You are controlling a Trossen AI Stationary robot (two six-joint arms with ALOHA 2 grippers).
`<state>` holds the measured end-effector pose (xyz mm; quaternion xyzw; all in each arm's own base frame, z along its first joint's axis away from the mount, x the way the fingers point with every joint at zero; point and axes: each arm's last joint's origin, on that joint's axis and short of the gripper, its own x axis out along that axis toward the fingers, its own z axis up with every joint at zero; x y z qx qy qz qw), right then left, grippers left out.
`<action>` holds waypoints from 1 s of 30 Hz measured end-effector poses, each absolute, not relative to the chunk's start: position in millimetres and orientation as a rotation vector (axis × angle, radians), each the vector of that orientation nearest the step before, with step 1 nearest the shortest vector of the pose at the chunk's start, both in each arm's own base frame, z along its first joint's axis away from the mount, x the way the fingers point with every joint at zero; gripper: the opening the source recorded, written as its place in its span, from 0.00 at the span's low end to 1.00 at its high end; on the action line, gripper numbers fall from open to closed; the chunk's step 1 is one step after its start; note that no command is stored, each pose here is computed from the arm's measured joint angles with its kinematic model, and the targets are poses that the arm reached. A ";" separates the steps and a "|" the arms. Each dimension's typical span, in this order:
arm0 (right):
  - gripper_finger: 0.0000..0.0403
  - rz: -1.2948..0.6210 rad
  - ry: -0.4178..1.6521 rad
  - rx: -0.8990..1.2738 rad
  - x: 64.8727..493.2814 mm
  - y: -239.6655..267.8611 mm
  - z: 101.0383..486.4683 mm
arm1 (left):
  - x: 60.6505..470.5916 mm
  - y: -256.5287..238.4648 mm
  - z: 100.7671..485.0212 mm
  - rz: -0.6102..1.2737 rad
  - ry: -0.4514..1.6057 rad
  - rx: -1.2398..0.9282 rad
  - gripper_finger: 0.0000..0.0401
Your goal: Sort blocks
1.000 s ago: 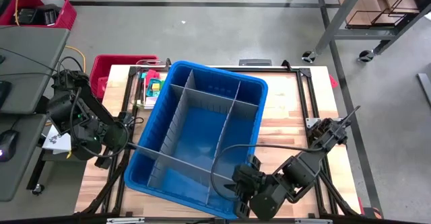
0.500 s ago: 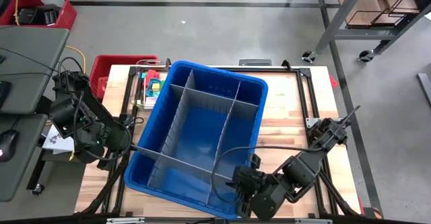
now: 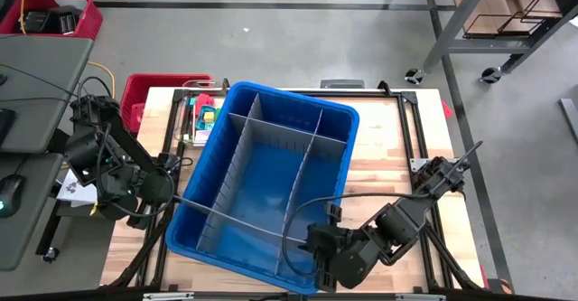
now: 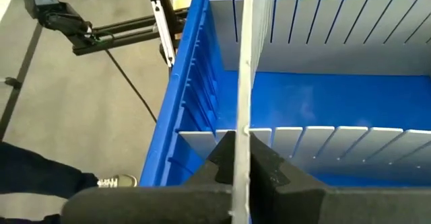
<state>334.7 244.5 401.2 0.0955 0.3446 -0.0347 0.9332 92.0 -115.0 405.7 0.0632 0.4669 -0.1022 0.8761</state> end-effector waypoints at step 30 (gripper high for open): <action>0.00 -0.051 0.802 0.164 329.9 241.3 395.9 | 92.4 -115.2 405.4 -0.208 0.972 0.135 0.00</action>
